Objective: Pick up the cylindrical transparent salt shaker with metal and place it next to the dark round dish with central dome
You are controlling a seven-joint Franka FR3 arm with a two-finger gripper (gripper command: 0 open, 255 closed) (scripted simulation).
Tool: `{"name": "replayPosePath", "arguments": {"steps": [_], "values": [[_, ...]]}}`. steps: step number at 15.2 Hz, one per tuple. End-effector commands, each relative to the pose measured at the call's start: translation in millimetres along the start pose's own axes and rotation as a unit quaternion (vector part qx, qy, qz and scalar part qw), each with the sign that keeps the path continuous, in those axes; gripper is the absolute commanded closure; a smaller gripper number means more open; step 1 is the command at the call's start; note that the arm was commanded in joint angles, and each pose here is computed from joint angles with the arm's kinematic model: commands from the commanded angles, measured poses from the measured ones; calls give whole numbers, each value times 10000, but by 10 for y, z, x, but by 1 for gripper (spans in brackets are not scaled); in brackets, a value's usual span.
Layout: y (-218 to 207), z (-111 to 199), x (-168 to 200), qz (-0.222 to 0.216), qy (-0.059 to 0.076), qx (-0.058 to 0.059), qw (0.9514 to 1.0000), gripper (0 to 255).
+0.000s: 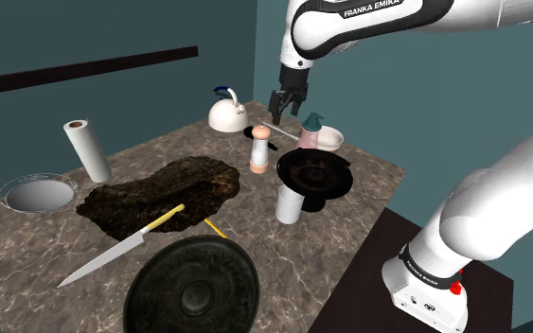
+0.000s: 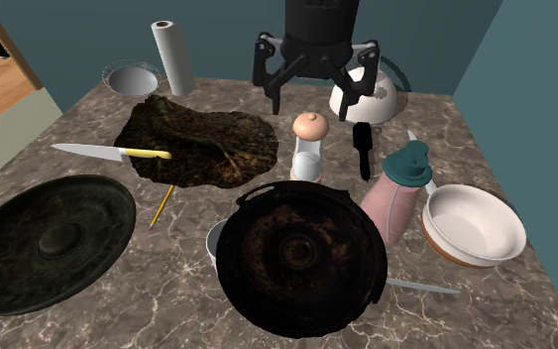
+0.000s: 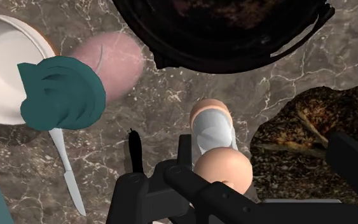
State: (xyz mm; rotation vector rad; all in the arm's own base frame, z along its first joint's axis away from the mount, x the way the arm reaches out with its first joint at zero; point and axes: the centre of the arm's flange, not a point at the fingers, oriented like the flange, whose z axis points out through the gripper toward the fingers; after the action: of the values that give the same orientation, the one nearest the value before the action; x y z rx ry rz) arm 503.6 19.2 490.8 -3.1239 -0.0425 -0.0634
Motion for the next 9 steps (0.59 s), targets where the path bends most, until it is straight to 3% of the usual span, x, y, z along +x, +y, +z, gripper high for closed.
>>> {"name": "replayPosePath", "arguments": {"steps": [1, 9], "values": [[9, 162, 228, 66, 32, -10, 10000, 0], [72, 593, 1046, 291, 131, -46, 9995, 0]]}}
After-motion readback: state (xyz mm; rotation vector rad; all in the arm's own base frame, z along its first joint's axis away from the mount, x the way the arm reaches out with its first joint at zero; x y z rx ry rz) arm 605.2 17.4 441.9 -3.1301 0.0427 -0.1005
